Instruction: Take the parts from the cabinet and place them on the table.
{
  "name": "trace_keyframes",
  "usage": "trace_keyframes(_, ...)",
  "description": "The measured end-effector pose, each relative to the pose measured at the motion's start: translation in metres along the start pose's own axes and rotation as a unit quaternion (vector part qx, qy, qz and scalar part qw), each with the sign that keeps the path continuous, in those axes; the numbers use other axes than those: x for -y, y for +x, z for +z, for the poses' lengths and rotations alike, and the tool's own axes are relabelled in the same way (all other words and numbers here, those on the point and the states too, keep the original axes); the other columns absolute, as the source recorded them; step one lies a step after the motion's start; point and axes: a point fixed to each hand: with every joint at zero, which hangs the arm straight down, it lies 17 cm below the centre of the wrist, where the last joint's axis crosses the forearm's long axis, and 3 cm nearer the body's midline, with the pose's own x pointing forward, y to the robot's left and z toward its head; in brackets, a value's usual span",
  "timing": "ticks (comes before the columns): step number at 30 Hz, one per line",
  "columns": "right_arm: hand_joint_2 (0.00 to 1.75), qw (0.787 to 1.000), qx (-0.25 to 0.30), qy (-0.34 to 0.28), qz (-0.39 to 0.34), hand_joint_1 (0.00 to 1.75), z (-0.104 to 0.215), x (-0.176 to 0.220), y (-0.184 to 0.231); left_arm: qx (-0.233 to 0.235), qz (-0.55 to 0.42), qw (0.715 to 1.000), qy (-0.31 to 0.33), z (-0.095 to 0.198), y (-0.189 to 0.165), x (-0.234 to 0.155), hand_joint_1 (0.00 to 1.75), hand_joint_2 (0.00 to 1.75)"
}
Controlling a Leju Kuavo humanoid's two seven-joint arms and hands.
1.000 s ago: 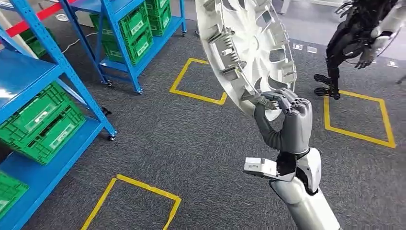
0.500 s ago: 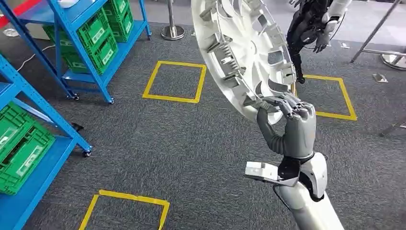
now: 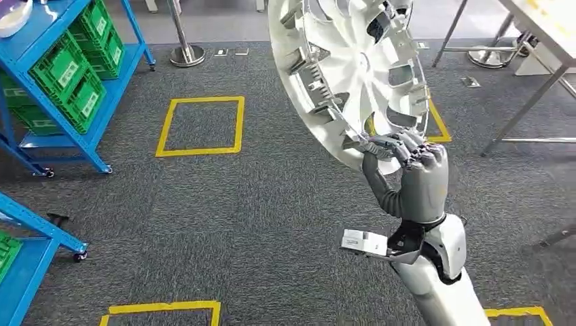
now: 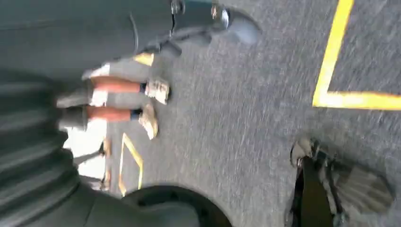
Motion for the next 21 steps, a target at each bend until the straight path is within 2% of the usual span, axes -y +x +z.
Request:
trace_keyframes(9, 1.75, 1.0, -0.005, -0.013, 0.007, 1.75, -0.004, 0.003, -0.002, -0.004, 0.002, 1.0, 0.004, 0.0, -0.002, -0.002, 0.0, 1.75)
trace_keyframes(21, 1.75, 0.999, -0.009, -0.033, 0.009, 1.75, -0.024, 0.013, -0.006, 0.007, 0.009, 1.0, -0.003, 0.001, 0.018, 0.004, 0.0, 1.75)
